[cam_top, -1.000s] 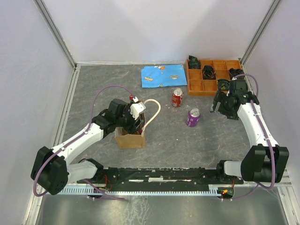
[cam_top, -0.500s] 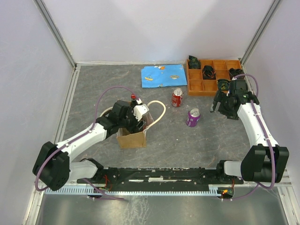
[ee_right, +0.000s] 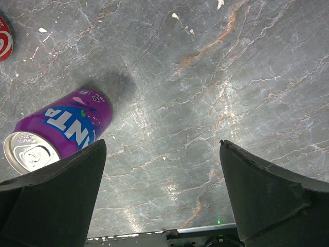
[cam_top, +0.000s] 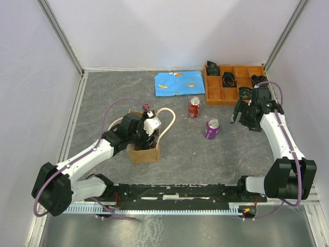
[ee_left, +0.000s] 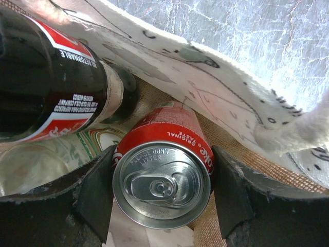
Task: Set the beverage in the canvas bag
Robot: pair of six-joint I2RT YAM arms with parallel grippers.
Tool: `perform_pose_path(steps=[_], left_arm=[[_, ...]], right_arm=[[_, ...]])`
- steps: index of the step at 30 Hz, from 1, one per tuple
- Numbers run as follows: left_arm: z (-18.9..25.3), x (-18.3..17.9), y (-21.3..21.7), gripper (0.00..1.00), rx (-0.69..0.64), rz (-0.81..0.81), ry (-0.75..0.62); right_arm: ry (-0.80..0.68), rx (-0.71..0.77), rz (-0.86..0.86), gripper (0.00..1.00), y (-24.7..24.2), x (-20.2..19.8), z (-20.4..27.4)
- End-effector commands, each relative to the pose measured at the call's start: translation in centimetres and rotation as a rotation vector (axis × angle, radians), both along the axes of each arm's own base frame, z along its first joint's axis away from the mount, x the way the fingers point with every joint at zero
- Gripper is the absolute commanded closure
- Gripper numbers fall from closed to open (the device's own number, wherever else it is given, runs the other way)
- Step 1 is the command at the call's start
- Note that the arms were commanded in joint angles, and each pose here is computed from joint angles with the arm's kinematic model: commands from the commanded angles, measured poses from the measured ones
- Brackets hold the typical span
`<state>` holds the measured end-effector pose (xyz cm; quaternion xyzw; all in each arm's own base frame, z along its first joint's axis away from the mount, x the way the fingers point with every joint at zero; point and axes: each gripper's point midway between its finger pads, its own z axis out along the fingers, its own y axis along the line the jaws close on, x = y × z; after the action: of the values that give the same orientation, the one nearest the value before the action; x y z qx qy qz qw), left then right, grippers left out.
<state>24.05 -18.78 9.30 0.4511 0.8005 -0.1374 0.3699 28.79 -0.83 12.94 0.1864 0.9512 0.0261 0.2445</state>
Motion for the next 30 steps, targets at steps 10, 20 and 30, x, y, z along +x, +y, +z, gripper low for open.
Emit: perform_pose_path(steps=[10,20,30], left_arm=[[2.1,2.8,-1.6,0.97,-0.078,0.022,-0.126],[3.0,4.4,-1.6,0.97,-0.087,0.073,-0.175],[4.5,4.9,-0.5,0.35,-0.078,0.123,-0.242]], right_arm=[[-0.034,0.001,-0.002,0.01,-0.1,0.4,0.4],[-0.04,-0.009,-0.004,0.01,-0.2,0.0,0.5],[-0.038,0.002,-0.002,0.01,-0.1,0.1,0.4]])
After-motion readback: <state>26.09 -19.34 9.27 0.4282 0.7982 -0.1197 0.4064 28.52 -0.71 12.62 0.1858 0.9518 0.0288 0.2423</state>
